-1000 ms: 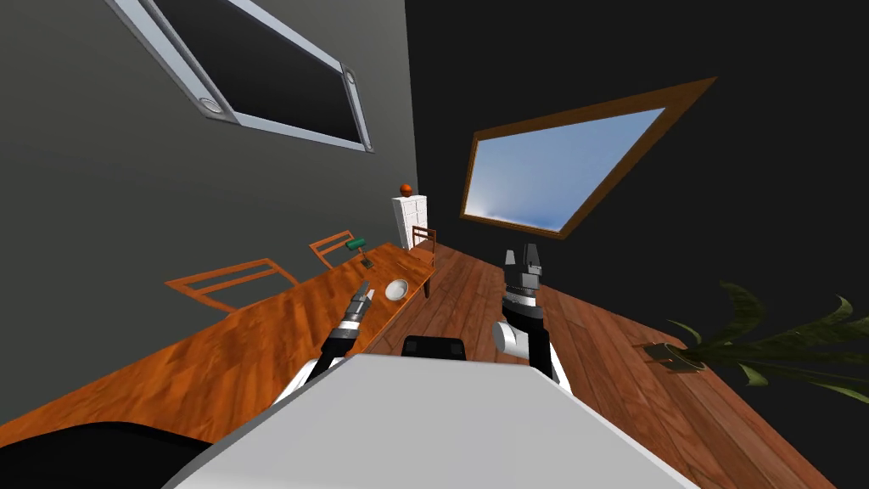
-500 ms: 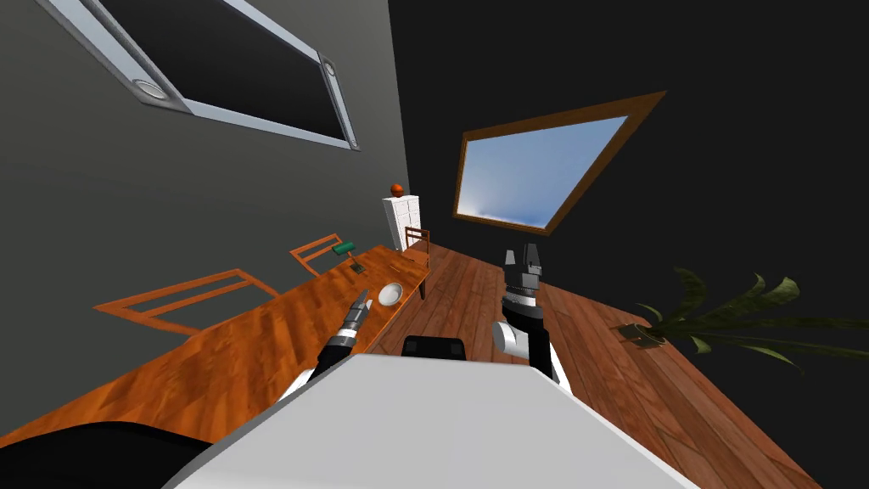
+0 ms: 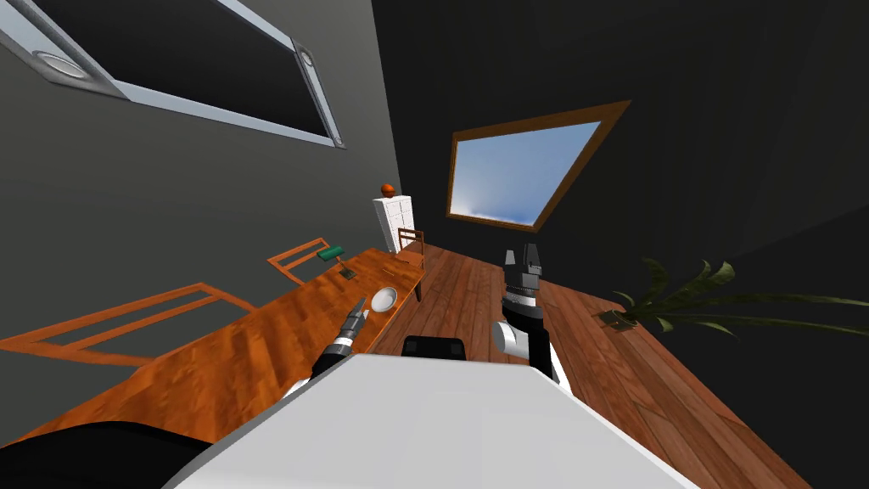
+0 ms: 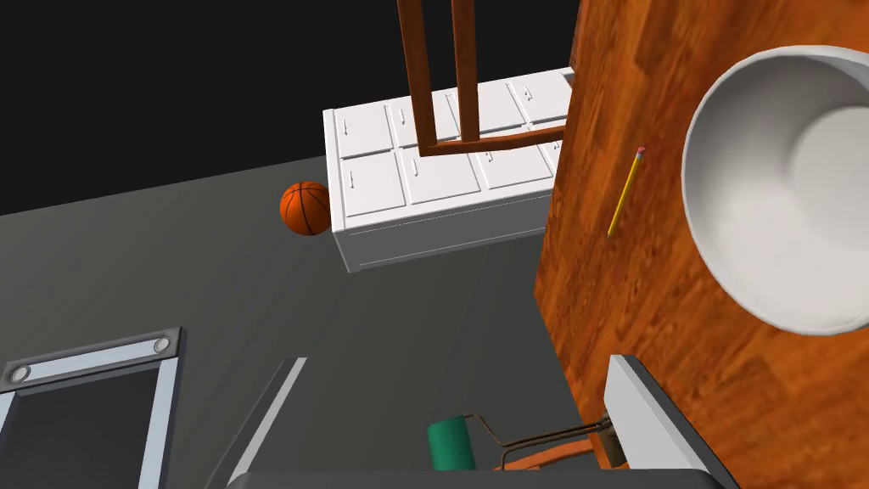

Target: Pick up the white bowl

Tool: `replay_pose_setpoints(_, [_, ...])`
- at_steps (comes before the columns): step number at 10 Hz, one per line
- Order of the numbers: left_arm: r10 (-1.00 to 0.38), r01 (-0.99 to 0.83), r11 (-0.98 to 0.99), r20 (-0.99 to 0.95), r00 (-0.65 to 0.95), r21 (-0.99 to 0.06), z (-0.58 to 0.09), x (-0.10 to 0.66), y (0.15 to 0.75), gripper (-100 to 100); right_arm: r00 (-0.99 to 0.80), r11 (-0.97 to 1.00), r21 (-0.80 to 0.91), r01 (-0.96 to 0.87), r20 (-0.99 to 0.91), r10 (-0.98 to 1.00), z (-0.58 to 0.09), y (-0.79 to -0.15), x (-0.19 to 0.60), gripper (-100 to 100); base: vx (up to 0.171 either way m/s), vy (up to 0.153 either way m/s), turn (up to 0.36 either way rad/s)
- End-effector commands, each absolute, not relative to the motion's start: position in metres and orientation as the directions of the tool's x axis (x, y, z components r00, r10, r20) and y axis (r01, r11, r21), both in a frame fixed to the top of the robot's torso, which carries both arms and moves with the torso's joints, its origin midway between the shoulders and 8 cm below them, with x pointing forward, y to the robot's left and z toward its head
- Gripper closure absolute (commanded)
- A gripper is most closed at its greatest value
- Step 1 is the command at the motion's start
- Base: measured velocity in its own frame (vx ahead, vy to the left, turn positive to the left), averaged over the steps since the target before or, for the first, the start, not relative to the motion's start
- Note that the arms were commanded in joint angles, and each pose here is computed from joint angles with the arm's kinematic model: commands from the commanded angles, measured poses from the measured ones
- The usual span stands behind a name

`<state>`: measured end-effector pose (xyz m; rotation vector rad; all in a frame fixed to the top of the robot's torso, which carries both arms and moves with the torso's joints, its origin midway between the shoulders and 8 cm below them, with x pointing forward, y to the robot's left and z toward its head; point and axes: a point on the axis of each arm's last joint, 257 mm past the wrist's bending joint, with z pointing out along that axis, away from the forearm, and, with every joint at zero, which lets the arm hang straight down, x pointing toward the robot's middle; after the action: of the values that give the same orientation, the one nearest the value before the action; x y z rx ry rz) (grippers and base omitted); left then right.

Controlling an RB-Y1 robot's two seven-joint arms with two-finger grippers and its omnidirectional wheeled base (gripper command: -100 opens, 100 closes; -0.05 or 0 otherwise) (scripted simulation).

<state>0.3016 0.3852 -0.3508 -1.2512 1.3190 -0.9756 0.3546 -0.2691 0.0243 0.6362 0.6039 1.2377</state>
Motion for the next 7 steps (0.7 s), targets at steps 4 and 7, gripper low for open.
replay_pose_setpoints(4, [-0.989, -0.27, 0.078, -0.108, 0.097, -0.96, -0.399, 0.276, 0.402, -100, 0.22, 0.204, 0.726, -0.657, -0.074, 0.973, 0.024, -0.269, 0.355, 0, 0.039, 0.001, -0.14])
replay_pose_setpoints(7, [-0.988, -0.367, 0.024, -0.078, 0.134, -0.93, -0.439, 0.248, 0.414, -100, 0.22, 0.204, 0.726, -0.657, -0.074, 0.973, 0.024, -0.269, 0.355, 0, 0.054, 0.013, -0.197])
